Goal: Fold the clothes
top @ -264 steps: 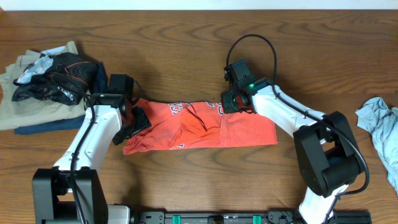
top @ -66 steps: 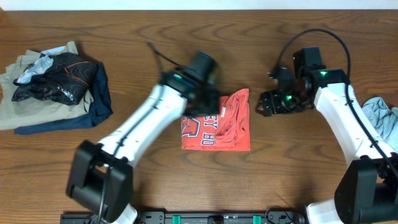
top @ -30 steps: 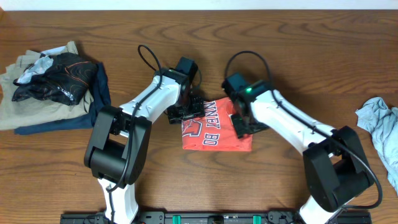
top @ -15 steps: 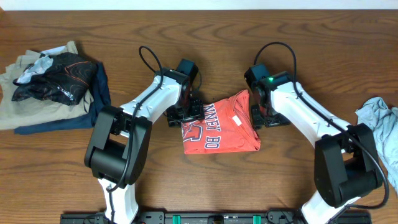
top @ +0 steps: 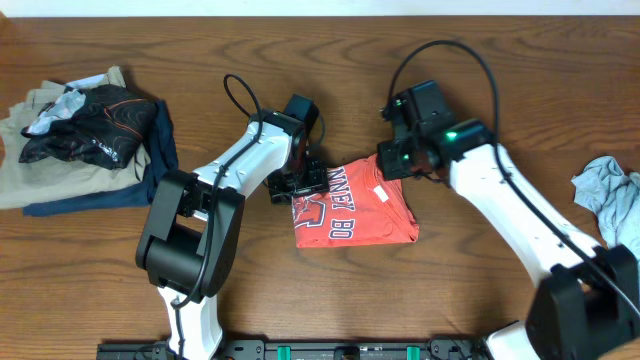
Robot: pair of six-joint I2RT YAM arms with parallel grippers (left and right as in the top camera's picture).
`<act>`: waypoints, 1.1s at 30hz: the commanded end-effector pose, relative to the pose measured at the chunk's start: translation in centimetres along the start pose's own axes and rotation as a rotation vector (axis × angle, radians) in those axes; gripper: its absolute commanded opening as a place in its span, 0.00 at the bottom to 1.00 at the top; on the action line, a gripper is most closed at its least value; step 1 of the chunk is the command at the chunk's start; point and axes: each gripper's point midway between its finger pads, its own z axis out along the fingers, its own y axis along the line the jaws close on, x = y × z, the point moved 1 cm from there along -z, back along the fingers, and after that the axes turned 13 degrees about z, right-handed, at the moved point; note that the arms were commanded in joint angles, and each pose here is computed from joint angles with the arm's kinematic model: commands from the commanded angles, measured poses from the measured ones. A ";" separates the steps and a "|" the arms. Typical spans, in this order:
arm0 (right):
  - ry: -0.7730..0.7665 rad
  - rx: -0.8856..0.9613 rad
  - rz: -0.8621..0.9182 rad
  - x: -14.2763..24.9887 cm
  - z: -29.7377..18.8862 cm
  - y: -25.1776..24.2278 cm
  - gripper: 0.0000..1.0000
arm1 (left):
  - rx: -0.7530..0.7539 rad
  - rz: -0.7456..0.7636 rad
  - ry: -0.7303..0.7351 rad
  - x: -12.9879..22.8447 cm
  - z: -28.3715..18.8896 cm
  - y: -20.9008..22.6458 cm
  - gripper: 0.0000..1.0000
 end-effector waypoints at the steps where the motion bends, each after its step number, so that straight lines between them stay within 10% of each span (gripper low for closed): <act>1: 0.093 -0.006 -0.043 1.7 2.9 0.9 0.40 | -0.070 0.006 0.049 0.7 1.7 1.3 0.72; 4: 0.137 0.028 -0.054 2.7 4.9 0.6 0.32 | -0.070 0.007 0.049 0.7 1.7 1.3 0.72; 7: 0.144 0.101 -0.024 2.9 5.9 -0.7 0.01 | -0.070 0.007 0.049 0.7 1.7 1.3 0.72; 18: 0.043 0.349 0.185 0.8 2.7 -7.7 0.02 | -0.070 0.006 0.050 0.8 1.7 1.3 0.72; 22: 0.078 0.372 0.194 1.5 2.4 -8.7 0.33 | -0.071 0.005 0.053 0.8 1.7 1.3 0.72; 33: 0.134 0.450 0.180 3.0 1.0 -10.1 0.24 | -0.090 0.008 0.113 3.0 -0.4 1.9 0.67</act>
